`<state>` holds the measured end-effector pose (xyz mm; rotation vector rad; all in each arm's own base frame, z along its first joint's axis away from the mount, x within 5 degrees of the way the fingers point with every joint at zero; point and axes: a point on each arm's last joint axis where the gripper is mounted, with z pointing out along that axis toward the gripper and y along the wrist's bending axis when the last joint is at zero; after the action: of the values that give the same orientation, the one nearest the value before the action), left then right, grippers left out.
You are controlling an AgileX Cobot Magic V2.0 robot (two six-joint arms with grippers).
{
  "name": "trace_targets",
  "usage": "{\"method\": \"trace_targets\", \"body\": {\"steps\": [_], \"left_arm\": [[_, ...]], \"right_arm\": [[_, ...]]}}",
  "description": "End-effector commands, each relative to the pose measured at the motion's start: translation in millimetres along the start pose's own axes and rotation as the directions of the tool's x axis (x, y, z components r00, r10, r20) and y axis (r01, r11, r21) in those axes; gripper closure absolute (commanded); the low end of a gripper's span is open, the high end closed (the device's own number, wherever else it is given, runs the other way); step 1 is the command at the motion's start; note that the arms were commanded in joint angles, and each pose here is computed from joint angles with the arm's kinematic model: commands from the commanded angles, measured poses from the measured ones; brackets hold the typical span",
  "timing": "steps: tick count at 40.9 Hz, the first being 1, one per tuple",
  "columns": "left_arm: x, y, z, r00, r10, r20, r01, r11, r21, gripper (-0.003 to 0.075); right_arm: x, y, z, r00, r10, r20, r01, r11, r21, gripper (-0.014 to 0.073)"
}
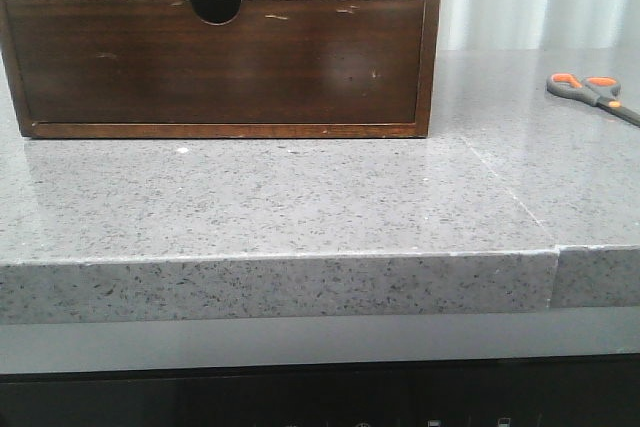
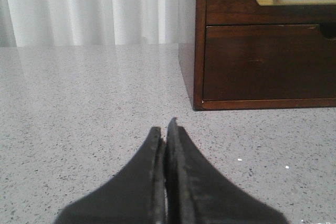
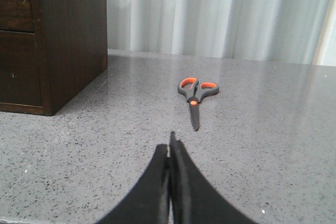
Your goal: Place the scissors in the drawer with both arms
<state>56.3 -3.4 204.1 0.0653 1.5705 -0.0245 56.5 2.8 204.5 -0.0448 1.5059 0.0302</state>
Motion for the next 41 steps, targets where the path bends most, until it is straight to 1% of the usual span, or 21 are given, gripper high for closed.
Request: {"method": "trace_targets", "body": {"steps": [1,5,7,9,15,18,23,28,35,39,41], "left_arm": [[-1,0,-1,0.996,-0.014,0.085,0.014,1.0,-0.006,0.0741],[0,0,-1,0.997,-0.014,0.079,0.014,1.0,-0.006,0.0741],[-2,1,-1,0.995,-0.014,0.102,0.015,1.0,-0.007,0.0741],[-6,1,-1,0.991,-0.013,0.137,0.015,1.0,-0.01,0.0741],[-22,1,-4,0.985,-0.013,0.172,0.015,1.0,-0.009,0.0741],[-36,1,-8,0.98,-0.013,0.2,0.015,1.0,-0.008,0.0741],[-72,2,-18,0.954,-0.012,0.298,0.015,1.0,-0.009,0.0741],[-105,3,-34,0.941,-0.011,0.337,0.013,1.0,-0.004,0.0741],[-143,3,-52,0.944,-0.01,0.33,0.009,1.0,0.004,0.0741],[-162,3,-51,0.955,-0.009,0.296,0.007,1.0,0.008,0.0741],[-169,3,-46,0.966,-0.009,0.26,0.007,1.0,0.01,0.0741]], "right_arm": [[-9,-1,-2,0.994,-0.001,0.111,-0.001,1.0,0.013,0.0664],[-14,-1,-3,0.987,-0.001,0.161,-0.001,1.0,0.016,0.0664],[-15,-1,-3,0.986,-0.001,0.166,-0.002,1.0,0.016,0.0664],[-16,-1,-3,0.987,0.0,0.161,-0.002,1.0,0.016,0.0664],[-34,-1,-6,0.991,0.0,0.136,-0.001,1.0,0.009,0.0664],[-48,-1,-9,0.99,0.0,0.138,-0.001,1.0,0.006,0.0664],[-83,-1,-17,0.986,0.0,0.165,0.0,1.0,0.002,0.0664],[-115,0,-20,0.988,-0.002,0.153,0.002,1.0,-0.002,0.0664],[-152,0,-10,0.996,-0.003,0.087,0.004,1.0,-0.008,0.0664],[-169,-1,0,0.999,-0.008,0.034,0.009,1.0,-0.01,0.0664],[-175,-1,7,1.0,-0.013,-0.002,0.013,1.0,-0.01,0.0664]]}}
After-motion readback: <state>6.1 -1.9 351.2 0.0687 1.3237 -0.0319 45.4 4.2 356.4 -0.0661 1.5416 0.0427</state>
